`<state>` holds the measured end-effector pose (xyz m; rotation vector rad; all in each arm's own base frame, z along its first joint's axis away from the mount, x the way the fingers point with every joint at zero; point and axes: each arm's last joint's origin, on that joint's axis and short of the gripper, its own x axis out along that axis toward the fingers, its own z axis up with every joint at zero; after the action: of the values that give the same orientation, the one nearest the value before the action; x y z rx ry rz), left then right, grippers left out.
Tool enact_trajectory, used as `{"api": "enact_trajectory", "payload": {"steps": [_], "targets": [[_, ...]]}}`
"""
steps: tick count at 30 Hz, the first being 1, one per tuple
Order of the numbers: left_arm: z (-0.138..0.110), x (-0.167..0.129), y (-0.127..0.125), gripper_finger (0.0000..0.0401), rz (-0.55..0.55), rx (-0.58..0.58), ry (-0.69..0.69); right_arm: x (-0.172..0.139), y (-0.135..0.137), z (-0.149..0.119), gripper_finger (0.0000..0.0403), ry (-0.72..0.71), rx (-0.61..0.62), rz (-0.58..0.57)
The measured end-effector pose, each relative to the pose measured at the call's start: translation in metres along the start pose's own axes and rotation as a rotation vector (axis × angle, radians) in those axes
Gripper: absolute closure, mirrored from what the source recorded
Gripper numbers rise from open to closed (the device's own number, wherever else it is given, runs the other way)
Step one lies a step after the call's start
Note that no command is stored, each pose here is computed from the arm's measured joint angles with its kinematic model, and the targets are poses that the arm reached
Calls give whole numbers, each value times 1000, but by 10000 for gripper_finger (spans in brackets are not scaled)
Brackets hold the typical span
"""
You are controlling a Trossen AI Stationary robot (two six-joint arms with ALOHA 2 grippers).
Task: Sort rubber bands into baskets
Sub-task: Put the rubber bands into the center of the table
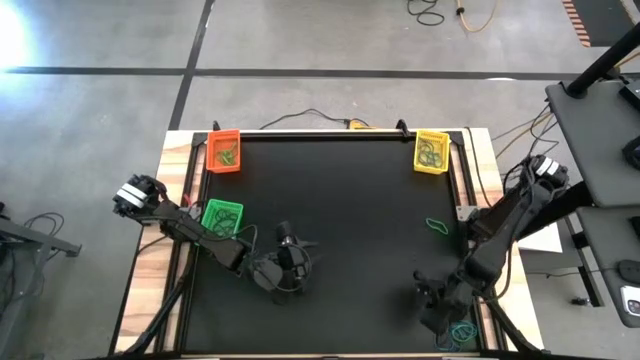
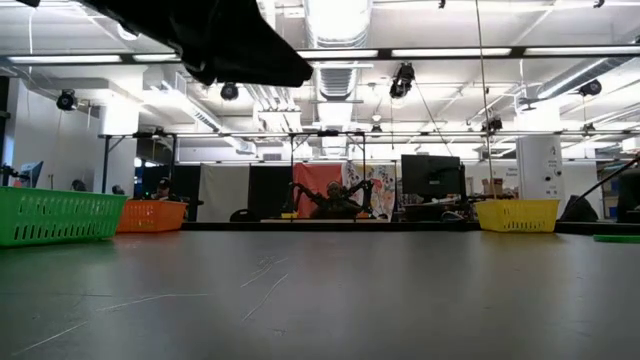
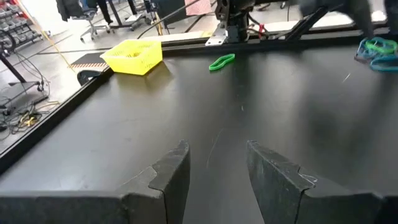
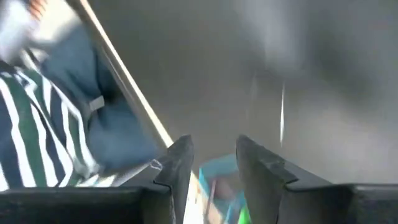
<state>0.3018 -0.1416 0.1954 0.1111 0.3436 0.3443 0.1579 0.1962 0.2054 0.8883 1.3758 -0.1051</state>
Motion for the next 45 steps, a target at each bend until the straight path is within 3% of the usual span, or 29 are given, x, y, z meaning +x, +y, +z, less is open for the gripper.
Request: {"api": "enact_trajectory", "payload": {"steps": [4,9,15,20,30,34,38,45], "targets": [[-3,1,2,259,6,16,14,21,-3,-12,286,238,235,-117],[-4,1,2,259,6,20,19,43,-8,-19,252,505,344,-268],[-4,1,2,259,7,27,22,57,-11,-18,193,557,341,-322],[-4,1,2,259,7,43,23,66,-14,-18,186,543,321,-344],[-9,5,2,259,16,67,39,91,-25,-15,236,581,175,-388],[-13,8,1,259,21,77,50,92,-25,-10,287,577,173,-376],[-16,10,0,259,27,79,51,86,-15,-3,374,485,125,-319],[-14,4,1,259,73,94,48,52,15,10,393,340,53,-256]]}}
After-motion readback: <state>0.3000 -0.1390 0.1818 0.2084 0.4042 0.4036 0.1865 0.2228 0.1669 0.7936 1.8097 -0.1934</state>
